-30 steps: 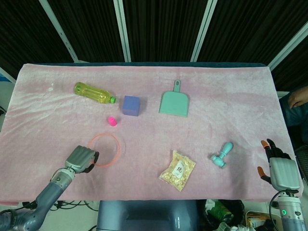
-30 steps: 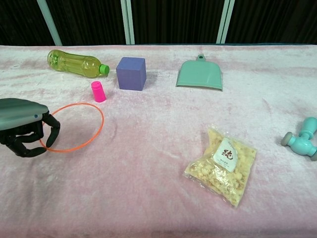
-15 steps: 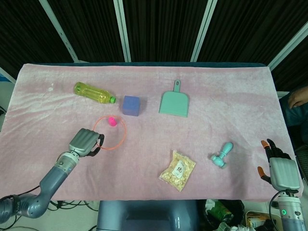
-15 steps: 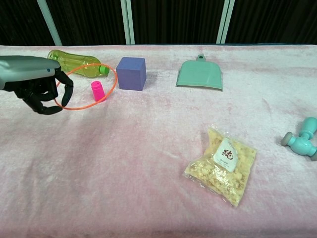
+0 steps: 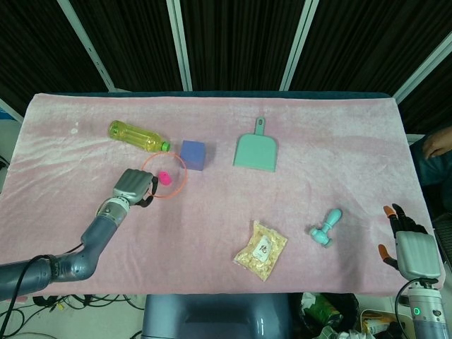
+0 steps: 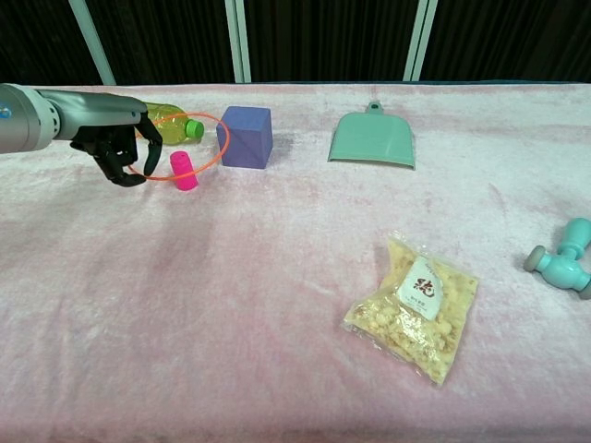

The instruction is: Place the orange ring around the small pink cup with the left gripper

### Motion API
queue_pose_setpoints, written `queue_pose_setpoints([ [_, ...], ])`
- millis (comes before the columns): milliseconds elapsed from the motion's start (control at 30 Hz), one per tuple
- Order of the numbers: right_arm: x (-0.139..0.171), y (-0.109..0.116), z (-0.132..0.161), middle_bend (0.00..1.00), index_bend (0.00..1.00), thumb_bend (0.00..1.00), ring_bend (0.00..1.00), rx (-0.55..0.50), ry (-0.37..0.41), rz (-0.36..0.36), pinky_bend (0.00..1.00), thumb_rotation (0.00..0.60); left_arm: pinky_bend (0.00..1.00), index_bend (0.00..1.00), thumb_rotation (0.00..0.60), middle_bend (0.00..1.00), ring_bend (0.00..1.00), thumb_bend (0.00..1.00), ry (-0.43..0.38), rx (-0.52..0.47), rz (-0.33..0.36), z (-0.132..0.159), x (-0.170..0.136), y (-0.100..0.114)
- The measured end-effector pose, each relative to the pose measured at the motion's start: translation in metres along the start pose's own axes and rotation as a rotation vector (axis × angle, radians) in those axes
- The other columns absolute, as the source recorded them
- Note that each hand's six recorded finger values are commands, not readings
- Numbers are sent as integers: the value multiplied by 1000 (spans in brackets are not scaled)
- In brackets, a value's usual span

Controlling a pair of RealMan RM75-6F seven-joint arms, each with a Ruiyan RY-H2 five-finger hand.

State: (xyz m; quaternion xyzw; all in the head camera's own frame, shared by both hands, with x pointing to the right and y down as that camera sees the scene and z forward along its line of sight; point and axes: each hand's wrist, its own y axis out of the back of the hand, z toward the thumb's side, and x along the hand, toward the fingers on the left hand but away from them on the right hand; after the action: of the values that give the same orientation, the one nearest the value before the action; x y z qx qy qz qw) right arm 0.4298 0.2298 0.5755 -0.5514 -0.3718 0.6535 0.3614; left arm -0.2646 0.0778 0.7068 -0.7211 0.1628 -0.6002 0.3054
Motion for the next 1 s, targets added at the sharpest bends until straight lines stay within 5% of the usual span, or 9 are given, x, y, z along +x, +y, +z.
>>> queue_pose_setpoints([
  [633,0,0,0,76,135,247,234,-1,-3,-1,342,600,910,579,600,927,951,421,30,-2,-105,-9,29,-35],
  [900,0,0,0,76,135,246,234,-1,-2,-2,342,600,910,282,600,924,949,141,38,24,-122,-16,24,-43],
  [1000,0,1,0,76,135,246,234,-1,-3,-3,342,600,910,254,600,920,949,93,43,29,-124,-19,24,-42],
])
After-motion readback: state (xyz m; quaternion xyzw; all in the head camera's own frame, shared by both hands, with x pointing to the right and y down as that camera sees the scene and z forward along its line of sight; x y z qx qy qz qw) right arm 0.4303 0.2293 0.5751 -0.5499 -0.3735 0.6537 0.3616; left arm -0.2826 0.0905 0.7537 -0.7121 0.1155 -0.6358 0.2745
